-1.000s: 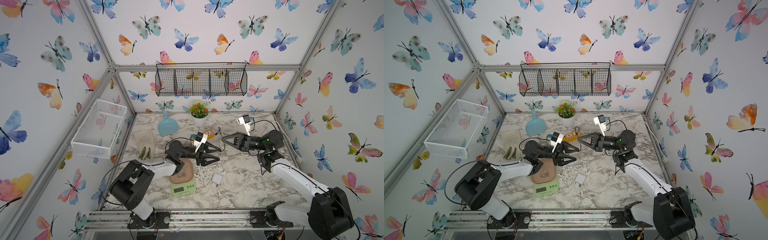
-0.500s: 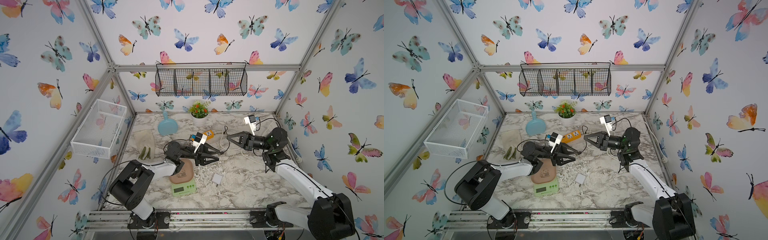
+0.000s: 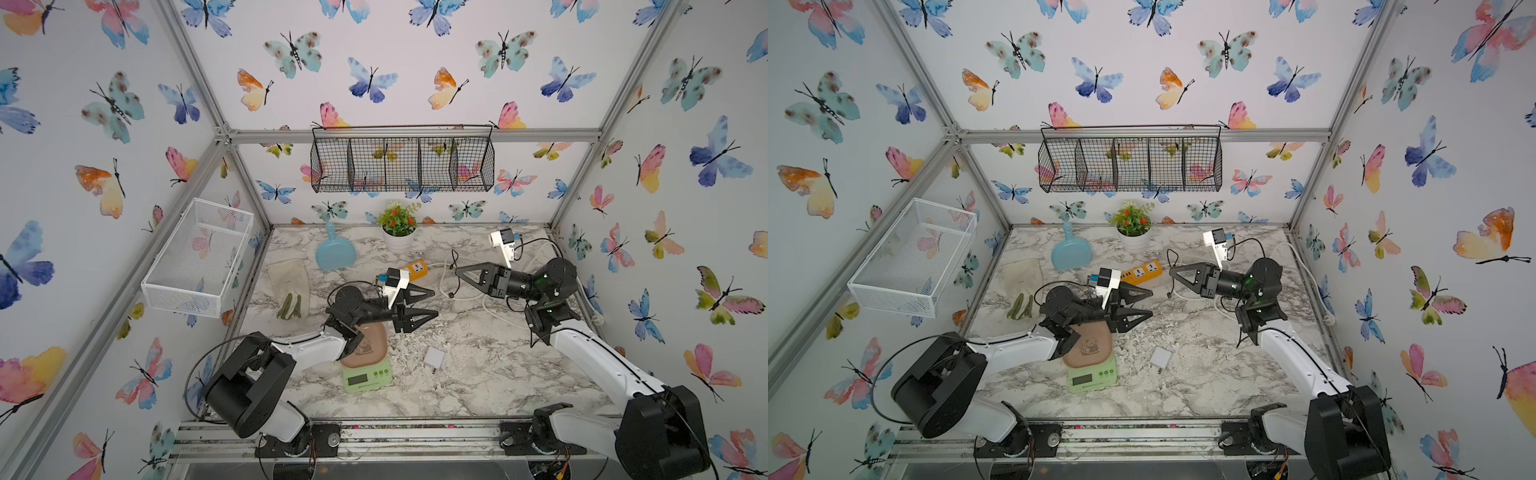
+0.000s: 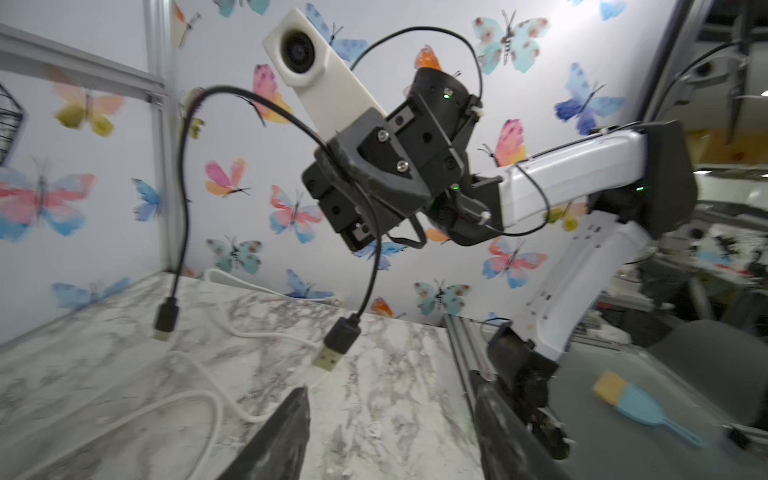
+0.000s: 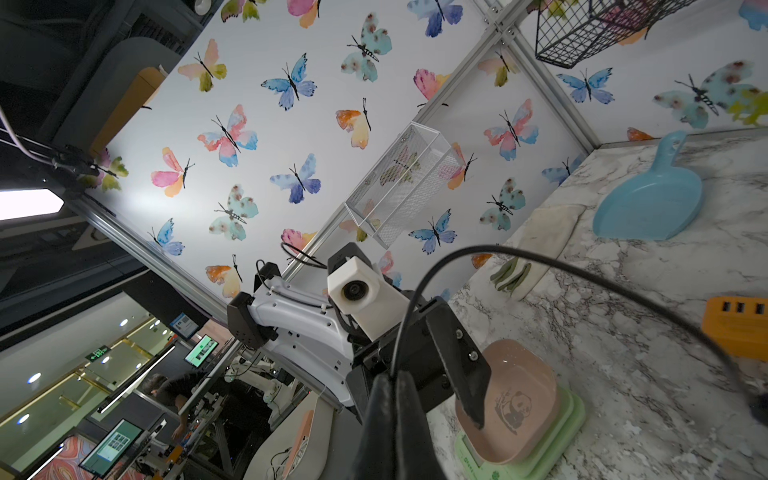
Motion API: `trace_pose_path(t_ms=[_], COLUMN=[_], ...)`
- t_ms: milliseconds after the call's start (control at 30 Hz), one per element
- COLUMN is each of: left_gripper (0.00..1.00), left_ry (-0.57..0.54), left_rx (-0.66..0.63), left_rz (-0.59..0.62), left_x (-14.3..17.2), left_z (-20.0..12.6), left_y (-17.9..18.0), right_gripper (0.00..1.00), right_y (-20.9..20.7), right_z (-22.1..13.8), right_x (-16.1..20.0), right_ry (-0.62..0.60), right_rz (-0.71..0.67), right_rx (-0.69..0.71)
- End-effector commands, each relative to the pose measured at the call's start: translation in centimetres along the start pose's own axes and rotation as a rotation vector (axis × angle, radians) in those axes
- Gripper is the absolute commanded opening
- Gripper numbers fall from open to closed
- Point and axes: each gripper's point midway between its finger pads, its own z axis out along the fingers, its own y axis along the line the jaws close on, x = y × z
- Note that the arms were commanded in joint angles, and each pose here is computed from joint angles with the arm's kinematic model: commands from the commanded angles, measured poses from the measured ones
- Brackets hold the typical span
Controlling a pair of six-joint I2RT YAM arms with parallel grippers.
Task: Charge the electronic scale
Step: Pick up the charging cable from the center of the board.
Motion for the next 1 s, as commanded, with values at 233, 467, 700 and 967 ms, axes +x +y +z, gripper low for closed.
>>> trace_pose_path(t_ms=[233, 467, 700, 967], left_gripper=[0.69, 0.55, 0.46, 0.35], left_ry=[0.015, 0.028, 0.01, -0.008], left_rx=[-0.452, -0.501, -0.521, -0.513], left_rz=[0.39, 0.446, 0.435, 0.427], left_x=[-0.4, 0.5, 0.9, 1.2], left_z=[2.2, 4.3, 5.5, 6.3], left_y=[3.5, 3.4, 3.7, 3.6], right_gripper=[0.02, 0.02, 0.02, 0.02], right_y=[0.0, -0.7, -1.0, -1.5], right_z=[-2.2, -3.2, -3.3, -3.3], right_x=[-1.9, -2.0, -1.9, -1.8], right_ry=[-0.275, -0.356, -0.37, -0.371], right_rz=[0.169, 0.213, 0.244, 0.271], right_rx=[0.052, 0.107, 0.109, 0.107])
